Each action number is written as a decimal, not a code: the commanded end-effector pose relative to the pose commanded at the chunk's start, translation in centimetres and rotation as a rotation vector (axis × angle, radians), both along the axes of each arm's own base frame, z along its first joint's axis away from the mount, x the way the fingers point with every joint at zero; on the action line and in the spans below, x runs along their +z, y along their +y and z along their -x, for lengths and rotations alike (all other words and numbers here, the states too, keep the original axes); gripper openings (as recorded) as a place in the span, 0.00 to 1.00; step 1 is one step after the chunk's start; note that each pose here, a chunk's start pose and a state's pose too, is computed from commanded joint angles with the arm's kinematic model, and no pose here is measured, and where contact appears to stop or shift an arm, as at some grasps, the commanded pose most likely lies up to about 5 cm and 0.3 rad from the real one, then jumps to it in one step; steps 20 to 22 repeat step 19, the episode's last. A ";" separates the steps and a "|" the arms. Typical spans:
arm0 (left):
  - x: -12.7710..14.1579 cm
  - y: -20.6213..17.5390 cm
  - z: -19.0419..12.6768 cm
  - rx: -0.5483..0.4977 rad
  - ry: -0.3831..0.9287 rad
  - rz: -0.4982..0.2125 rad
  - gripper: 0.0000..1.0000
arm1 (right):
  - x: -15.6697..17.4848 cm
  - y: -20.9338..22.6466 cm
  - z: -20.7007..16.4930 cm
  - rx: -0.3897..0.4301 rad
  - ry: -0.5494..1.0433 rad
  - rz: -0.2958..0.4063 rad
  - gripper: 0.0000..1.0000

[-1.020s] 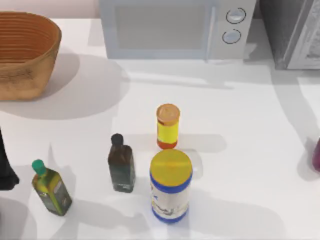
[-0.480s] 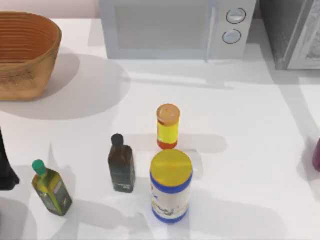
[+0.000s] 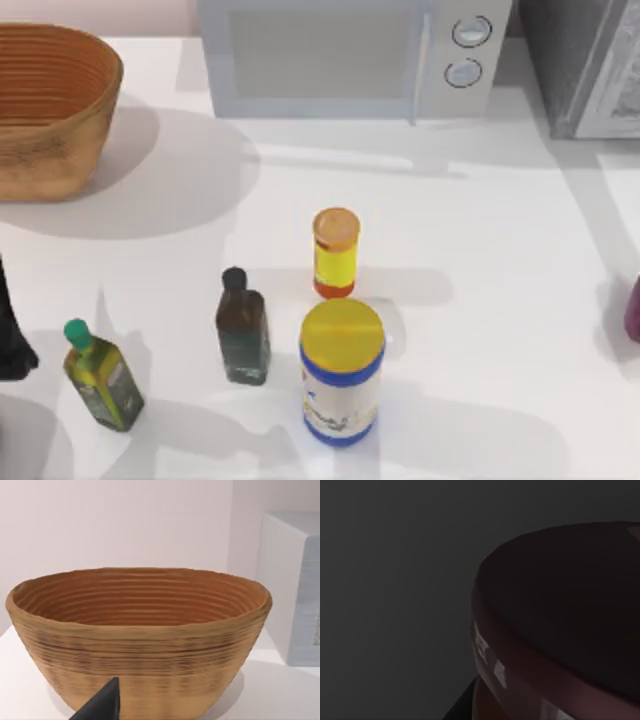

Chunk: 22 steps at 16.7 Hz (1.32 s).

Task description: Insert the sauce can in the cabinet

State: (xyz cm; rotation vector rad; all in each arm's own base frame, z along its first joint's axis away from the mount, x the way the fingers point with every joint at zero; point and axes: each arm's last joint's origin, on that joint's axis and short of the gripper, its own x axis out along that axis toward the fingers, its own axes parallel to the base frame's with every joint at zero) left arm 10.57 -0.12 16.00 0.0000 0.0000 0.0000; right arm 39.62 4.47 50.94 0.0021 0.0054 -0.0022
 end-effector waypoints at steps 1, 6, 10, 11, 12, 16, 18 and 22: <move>0.0 0.0 0.0 0.000 0.000 0.000 1.00 | 0.0 0.0 0.0 0.000 0.000 0.000 0.08; 0.0 0.0 0.0 0.000 0.000 0.000 1.00 | 0.0 0.0 0.0 0.000 0.000 0.000 0.45; 0.0 0.0 0.0 0.000 0.000 0.000 1.00 | 0.0 0.0 0.0 0.000 0.000 0.000 0.75; 0.0 0.0 0.0 0.000 0.000 0.000 1.00 | 0.0 0.0 0.0 0.000 0.000 0.000 0.83; 0.0 0.0 0.0 0.000 0.000 0.000 1.00 | 0.0 0.0 0.0 0.000 0.000 0.000 0.90; 0.0 0.0 0.0 0.000 0.000 0.000 1.00 | 0.0 0.0 0.0 0.000 0.000 0.000 1.00; 0.0 0.0 0.0 0.000 0.000 0.000 1.00 | 0.0 0.0 0.0 0.000 0.000 0.000 1.00; 0.0 0.0 0.0 0.000 0.000 0.000 1.00 | 0.0 0.0 0.0 0.000 0.000 0.000 1.00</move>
